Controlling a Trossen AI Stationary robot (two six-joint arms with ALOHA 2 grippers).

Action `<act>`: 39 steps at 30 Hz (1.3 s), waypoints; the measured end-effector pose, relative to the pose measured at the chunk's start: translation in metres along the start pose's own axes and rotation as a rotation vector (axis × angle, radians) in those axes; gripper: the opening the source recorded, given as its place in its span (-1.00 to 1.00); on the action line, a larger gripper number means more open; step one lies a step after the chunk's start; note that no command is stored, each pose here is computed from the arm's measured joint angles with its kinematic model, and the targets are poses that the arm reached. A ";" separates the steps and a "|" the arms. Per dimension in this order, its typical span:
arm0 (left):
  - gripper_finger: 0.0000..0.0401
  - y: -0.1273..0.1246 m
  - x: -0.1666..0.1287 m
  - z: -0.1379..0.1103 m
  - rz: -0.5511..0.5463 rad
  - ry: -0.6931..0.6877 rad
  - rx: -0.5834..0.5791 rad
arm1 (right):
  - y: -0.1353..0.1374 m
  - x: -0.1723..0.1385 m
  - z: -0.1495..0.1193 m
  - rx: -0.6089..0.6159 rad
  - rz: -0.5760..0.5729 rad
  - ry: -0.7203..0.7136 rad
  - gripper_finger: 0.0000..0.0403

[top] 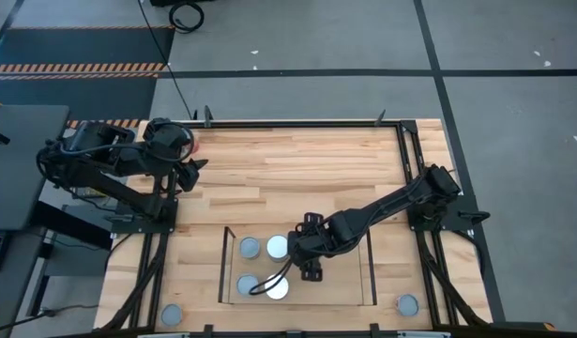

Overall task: Pick and place cans onto a shelf
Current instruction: Put the canned spaghetti sauce on the shelf

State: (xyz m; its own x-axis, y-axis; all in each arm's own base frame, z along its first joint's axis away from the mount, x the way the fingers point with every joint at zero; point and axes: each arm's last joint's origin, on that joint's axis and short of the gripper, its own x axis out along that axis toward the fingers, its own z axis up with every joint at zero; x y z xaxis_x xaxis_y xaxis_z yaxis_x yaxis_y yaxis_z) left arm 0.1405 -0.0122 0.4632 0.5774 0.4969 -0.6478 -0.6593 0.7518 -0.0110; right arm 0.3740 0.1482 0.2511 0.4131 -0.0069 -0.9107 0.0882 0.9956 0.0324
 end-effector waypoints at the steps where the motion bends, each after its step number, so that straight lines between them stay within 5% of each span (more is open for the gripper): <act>1: 0.76 0.000 0.000 0.000 0.002 -0.002 0.001 | 0.001 -0.003 0.002 -0.002 0.005 -0.011 0.58; 7: 0.76 0.000 0.000 0.000 0.005 -0.004 0.025 | -0.001 -0.030 0.012 -0.042 0.008 0.007 0.58; 15: 0.76 0.000 0.000 0.000 0.007 -0.006 0.027 | -0.006 -0.041 -0.025 -0.098 -0.044 0.366 0.58; 39: 0.76 0.001 -0.001 0.001 0.030 -0.026 0.052 | -0.009 -0.019 -0.022 -0.065 -0.067 0.266 0.58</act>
State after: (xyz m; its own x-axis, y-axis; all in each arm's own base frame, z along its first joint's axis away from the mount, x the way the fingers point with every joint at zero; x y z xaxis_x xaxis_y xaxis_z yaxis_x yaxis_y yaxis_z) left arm 0.1396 -0.0111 0.4640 0.5710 0.5300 -0.6269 -0.6506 0.7579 0.0481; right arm 0.3454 0.1410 0.2591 0.1551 -0.0566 -0.9863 0.0449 0.9977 -0.0502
